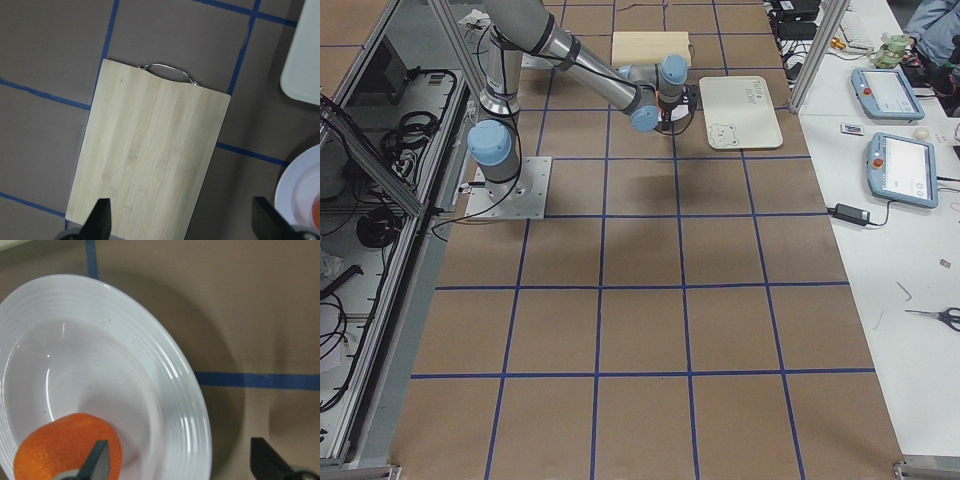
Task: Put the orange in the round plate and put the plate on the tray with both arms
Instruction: 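Raise the left gripper away while the right gripper reaches to the plate rim, then grip the plate rim with the right gripper and slide it onto the bear tray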
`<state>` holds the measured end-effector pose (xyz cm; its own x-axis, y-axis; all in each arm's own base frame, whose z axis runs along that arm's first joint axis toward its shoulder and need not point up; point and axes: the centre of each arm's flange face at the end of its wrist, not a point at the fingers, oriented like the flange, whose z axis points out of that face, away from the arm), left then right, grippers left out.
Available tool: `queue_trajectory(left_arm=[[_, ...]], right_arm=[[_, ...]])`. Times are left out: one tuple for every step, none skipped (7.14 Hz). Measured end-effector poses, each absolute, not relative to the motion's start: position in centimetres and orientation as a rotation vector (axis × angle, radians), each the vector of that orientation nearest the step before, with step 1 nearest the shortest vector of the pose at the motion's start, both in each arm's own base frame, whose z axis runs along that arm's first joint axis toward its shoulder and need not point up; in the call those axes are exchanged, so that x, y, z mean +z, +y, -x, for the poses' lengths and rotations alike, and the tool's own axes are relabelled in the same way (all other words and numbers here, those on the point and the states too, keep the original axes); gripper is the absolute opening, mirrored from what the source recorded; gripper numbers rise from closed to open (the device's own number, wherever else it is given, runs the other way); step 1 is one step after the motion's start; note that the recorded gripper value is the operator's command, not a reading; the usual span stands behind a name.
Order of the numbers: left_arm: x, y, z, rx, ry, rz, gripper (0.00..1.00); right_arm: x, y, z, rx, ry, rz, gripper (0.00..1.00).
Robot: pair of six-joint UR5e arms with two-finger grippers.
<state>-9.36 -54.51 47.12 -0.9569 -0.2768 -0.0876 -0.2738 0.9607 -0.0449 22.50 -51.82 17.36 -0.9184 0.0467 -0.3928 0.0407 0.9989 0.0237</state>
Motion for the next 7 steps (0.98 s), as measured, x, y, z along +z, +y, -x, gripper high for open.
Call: queue_trajectory(left_arm=[[47.8, -54.0, 9.8, -0.069, 3.063, 0.431, 1.0], [48.4, -53.5, 10.4, -0.086, 3.11, 0.436, 1.0], [48.6, -53.1, 10.6, -0.091, 3.131, 0.428, 1.0], [48.5, -52.5, 10.7, -0.089, 3.143, 0.392, 1.0], [48.6, -52.0, 10.8, -0.091, 3.149, 0.347, 1.0], [48.6, -51.8, 10.8, -0.093, 3.15, 0.323, 1.0], [48.6, -51.7, 10.8, -0.091, 3.15, 0.314, 1.0]], right_arm=[[16.6, -51.8, -22.6, 0.023, 2.736, -0.062, 0.64], [16.3, -51.8, -22.7, 0.029, 2.737, -0.065, 0.42], [16.1, -51.7, -22.7, 0.036, 2.738, -0.076, 0.27], [16.1, -51.6, -22.9, 0.042, 2.738, -0.09, 0.16], [16.1, -51.5, -23.4, 0.047, 2.736, -0.091, 0.07], [16.2, -51.3, -24.0, 0.052, 2.731, -0.096, 0.0], [16.4, -51.1, -24.6, 0.057, 2.726, -0.107, 0.0]])
